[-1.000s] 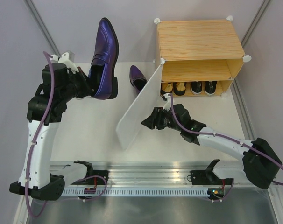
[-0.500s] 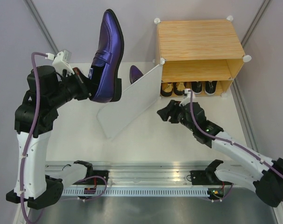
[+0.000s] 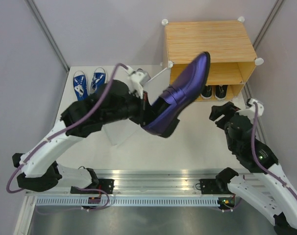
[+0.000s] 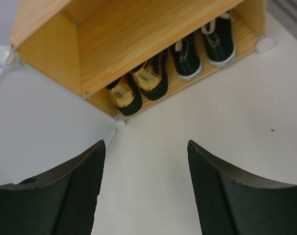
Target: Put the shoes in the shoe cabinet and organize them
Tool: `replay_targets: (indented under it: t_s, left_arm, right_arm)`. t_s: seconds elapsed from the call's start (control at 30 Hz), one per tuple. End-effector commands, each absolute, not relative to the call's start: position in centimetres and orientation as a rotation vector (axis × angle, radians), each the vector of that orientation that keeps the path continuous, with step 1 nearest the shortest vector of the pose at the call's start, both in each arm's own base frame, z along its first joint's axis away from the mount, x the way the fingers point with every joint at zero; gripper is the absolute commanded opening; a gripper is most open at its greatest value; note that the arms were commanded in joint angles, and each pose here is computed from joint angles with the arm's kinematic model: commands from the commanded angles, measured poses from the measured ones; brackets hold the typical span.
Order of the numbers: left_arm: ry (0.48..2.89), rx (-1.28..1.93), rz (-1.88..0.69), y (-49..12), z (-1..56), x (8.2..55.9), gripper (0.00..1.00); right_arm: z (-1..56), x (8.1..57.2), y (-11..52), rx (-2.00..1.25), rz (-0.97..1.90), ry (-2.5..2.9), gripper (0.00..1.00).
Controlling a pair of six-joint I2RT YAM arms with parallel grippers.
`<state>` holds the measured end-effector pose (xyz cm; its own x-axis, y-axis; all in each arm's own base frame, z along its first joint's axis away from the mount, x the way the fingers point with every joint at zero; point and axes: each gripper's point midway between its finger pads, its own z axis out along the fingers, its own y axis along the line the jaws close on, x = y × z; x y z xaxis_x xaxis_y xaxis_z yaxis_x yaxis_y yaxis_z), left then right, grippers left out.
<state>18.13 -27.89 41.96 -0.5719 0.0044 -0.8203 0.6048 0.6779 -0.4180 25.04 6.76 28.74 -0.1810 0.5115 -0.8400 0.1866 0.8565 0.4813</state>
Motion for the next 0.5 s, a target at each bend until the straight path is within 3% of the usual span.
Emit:
replay_targets:
  t_s: [0.0,0.13,0.27,0.47]
  left_arm:
    - [1.920,0.477,-0.989,-32.4,42.5,16.3,0.02]
    - [2.114,0.549,-1.010,-37.4,32.4,14.4,0.02]
    - [2.258,0.460,-0.980,-39.6,25.9,15.0,0.02]
    - [2.309,0.214,-0.848,-40.3,21.3,18.2,0.02]
  right_arm:
    - [32.4,21.4,0.3,0.688,0.158,1.605,0.72]
    - [34.4,19.1,-2.4,0.734,0.126,1.533,0.72]
    - [33.3,19.1,-2.2,0.711,0.113,1.559,0.74]
    - [30.2,20.5,-1.0,0.667,0.056,1.645,0.77]
